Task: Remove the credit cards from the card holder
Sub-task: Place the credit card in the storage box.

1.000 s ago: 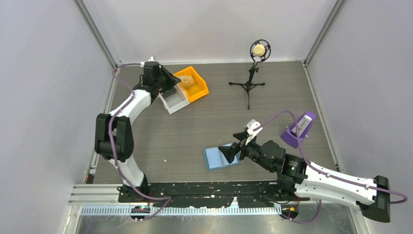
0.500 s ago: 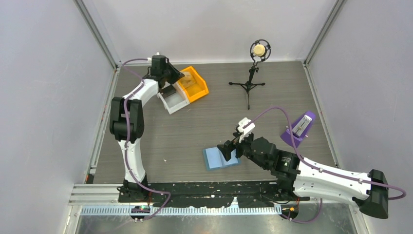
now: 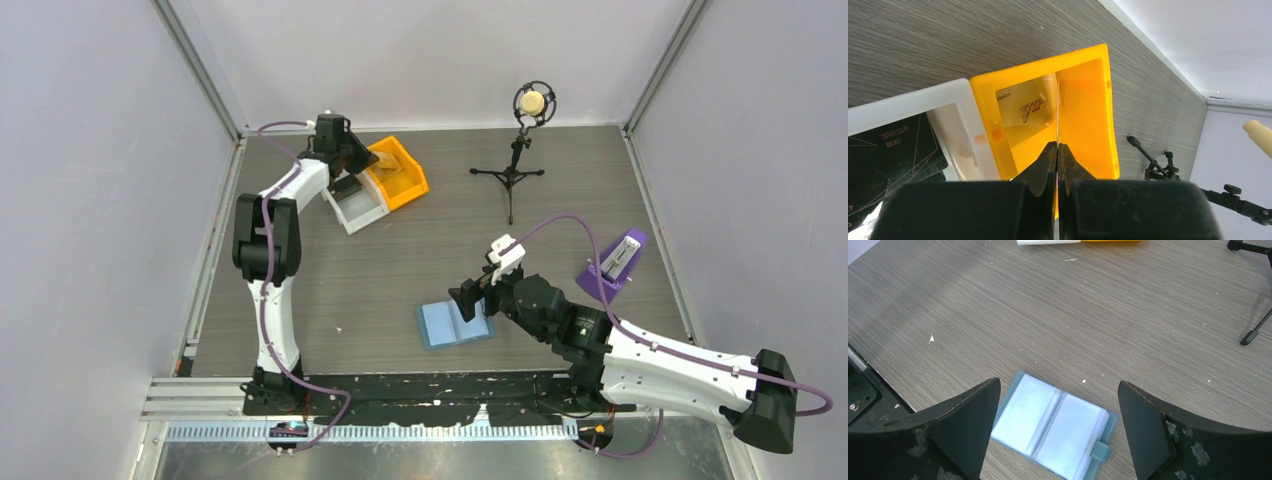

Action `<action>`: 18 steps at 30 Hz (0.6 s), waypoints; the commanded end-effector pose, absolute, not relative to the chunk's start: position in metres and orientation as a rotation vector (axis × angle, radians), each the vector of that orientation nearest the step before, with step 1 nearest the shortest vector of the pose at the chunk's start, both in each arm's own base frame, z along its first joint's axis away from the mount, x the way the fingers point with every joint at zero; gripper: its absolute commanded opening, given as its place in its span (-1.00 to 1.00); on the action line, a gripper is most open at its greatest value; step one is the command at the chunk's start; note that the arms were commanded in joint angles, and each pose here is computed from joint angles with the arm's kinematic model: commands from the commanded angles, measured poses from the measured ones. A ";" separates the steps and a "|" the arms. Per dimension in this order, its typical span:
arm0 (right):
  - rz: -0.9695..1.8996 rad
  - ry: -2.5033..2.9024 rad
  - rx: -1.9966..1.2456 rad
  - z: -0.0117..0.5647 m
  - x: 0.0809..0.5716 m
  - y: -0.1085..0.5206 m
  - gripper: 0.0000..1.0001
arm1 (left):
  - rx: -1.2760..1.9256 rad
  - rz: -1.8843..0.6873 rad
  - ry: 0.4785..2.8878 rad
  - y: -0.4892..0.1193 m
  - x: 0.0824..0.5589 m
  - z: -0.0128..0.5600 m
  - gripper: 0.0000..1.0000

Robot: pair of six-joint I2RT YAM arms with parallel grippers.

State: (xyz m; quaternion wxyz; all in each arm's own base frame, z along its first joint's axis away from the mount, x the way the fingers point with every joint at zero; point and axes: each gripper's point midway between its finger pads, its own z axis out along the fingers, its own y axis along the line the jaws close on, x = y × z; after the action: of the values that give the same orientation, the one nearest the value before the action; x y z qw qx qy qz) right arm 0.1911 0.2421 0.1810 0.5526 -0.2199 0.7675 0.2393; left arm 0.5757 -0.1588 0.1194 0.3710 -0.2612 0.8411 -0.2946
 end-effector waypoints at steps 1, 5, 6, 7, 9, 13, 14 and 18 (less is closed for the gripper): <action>0.615 1.729 -0.447 0.218 0.199 0.245 0.91 | -0.639 -0.694 2.132 -0.149 0.586 0.131 -1.00; 0.614 1.724 -0.441 0.218 0.200 0.242 0.91 | -0.655 -0.674 2.141 -0.147 0.585 0.124 -1.00; 0.615 1.723 -0.441 0.218 0.200 0.242 0.91 | -0.661 -0.676 2.140 -0.146 0.585 0.123 -1.00; 0.618 1.721 -0.442 0.218 0.200 0.242 0.91 | -0.665 -0.678 2.139 -0.146 0.585 0.122 -1.00; 0.618 1.724 -0.444 0.217 0.200 0.242 0.91 | -0.671 -0.683 2.137 -0.147 0.587 0.121 -1.00; 0.625 1.721 -0.442 0.218 0.199 0.242 0.91 | -0.679 -0.680 2.138 -0.147 0.588 0.119 -1.00; 0.626 1.718 -0.442 0.219 0.199 0.241 0.91 | -0.683 -0.676 2.136 -0.146 0.588 0.119 -0.98; 0.627 1.704 -0.441 0.222 0.199 0.240 0.91 | -0.697 -0.683 2.128 -0.146 0.590 0.121 -0.79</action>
State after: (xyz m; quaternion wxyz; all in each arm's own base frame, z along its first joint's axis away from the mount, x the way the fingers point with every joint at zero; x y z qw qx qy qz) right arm 0.1950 0.2378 0.1902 0.5633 -0.2079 0.7611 0.2454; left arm 0.5762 -0.1519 0.1022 0.3652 -0.2667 0.8507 -0.2680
